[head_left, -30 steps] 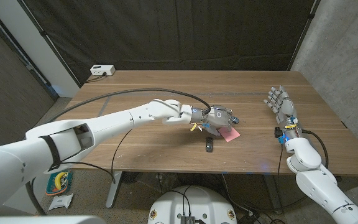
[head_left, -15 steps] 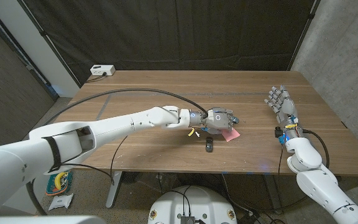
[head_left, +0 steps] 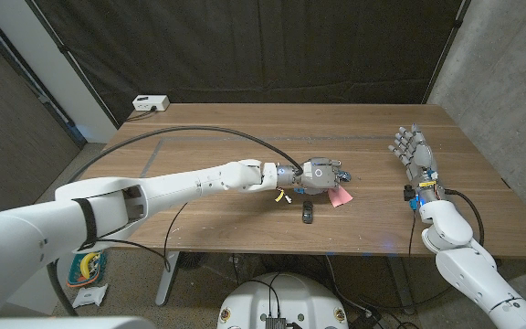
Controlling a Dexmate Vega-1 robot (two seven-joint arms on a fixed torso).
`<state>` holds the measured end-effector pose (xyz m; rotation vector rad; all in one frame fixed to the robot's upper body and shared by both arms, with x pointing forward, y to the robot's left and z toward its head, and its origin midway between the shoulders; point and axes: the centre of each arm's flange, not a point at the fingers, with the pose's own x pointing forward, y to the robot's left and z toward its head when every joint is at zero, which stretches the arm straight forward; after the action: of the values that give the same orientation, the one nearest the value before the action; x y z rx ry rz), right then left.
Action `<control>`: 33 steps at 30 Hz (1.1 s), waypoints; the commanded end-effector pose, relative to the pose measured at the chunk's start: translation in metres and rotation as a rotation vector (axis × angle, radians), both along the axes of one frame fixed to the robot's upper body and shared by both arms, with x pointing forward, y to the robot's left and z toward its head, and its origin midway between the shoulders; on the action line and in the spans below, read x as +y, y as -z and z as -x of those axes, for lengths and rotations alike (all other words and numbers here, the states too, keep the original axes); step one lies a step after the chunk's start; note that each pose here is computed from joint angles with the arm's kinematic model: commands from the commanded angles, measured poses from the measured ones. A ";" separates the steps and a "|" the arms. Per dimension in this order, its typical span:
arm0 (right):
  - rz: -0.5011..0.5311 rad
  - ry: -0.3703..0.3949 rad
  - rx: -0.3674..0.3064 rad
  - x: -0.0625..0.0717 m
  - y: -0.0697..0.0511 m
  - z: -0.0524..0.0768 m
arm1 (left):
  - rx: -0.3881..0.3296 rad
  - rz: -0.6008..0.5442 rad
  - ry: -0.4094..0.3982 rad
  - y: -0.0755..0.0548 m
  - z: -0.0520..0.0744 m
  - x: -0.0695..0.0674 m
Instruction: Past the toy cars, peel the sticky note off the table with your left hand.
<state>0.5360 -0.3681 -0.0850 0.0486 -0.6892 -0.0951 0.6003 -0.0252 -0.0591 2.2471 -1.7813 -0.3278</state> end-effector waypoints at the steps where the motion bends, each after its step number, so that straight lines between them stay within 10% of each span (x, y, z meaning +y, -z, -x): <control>1: 0.000 0.007 -0.003 -0.002 -0.001 0.001 | 0.029 0.080 0.112 0.001 -0.004 0.003; 33: -0.010 0.004 -0.013 -0.002 0.000 0.003 | -0.106 0.425 0.306 -0.012 0.001 0.000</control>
<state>0.5322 -0.3707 -0.0850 0.0528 -0.6954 -0.1070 0.6054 -0.0255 -0.0587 1.8275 -2.0141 -0.0313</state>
